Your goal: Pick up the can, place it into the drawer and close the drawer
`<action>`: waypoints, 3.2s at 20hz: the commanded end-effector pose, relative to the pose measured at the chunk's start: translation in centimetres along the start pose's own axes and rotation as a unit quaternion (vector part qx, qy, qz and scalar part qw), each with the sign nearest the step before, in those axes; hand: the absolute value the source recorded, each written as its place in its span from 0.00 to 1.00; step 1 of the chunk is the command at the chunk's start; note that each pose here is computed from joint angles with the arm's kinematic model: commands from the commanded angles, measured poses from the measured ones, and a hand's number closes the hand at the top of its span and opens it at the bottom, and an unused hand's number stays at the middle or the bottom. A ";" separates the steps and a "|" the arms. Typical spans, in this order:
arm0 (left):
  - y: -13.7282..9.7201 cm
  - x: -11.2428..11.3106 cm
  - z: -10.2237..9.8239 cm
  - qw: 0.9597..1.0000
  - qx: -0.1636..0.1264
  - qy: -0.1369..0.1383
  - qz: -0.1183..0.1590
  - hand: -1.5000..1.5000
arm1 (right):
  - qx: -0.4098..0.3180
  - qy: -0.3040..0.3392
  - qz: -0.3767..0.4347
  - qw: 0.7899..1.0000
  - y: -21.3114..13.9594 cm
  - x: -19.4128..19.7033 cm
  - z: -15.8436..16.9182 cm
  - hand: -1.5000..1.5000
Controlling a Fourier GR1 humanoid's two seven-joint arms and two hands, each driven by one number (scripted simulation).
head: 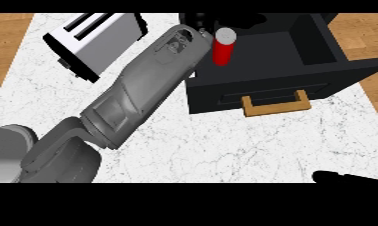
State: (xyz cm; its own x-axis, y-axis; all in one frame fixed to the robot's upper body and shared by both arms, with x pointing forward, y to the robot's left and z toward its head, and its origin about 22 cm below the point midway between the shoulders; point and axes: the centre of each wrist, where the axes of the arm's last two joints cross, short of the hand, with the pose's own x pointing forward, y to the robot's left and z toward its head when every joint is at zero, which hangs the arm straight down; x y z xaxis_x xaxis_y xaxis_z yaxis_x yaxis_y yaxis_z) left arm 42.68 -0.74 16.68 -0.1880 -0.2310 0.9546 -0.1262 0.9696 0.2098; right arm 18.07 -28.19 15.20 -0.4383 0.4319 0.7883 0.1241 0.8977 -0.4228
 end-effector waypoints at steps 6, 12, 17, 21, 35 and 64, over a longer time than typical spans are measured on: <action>-0.6 1.7 0.4 0.999 0.001 -0.011 0.036 0.00 | 0.027 -0.024 0.163 0.986 1.0 0.3 -1.0 0.00; -1.1 2.6 0.7 0.999 0.002 -0.019 0.029 0.00 | 0.075 -0.015 0.267 0.961 3.4 -1.9 -2.6 0.00; -0.8 4.5 0.1 0.999 0.004 -0.016 0.033 0.00 | 0.096 -0.001 0.330 0.939 6.5 -4.2 -4.3 0.00; 0.0 4.0 0.0 0.999 0.005 -0.007 0.033 0.00 | 0.108 0.016 0.368 0.923 9.3 -7.1 -4.1 0.00; 8.6 2.1 -1.1 0.999 0.022 -0.002 0.026 0.00 | 0.069 0.053 0.389 0.917 13.4 -15.3 -5.3 0.00; 14.9 -0.7 3.8 1.000 -0.003 0.018 0.015 0.00 | -0.039 0.019 0.444 0.895 14.1 -15.8 -19.8 0.00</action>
State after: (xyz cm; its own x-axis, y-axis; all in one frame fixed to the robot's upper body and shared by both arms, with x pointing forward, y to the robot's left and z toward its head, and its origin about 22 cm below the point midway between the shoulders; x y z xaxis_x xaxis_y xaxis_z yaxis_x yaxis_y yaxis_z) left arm 37.70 12.96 19.45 -0.1545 -0.1965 0.9682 -0.1243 0.9761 0.1783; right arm 43.29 -22.33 4.52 -0.0973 0.9835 0.1522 0.4686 0.1802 -0.8648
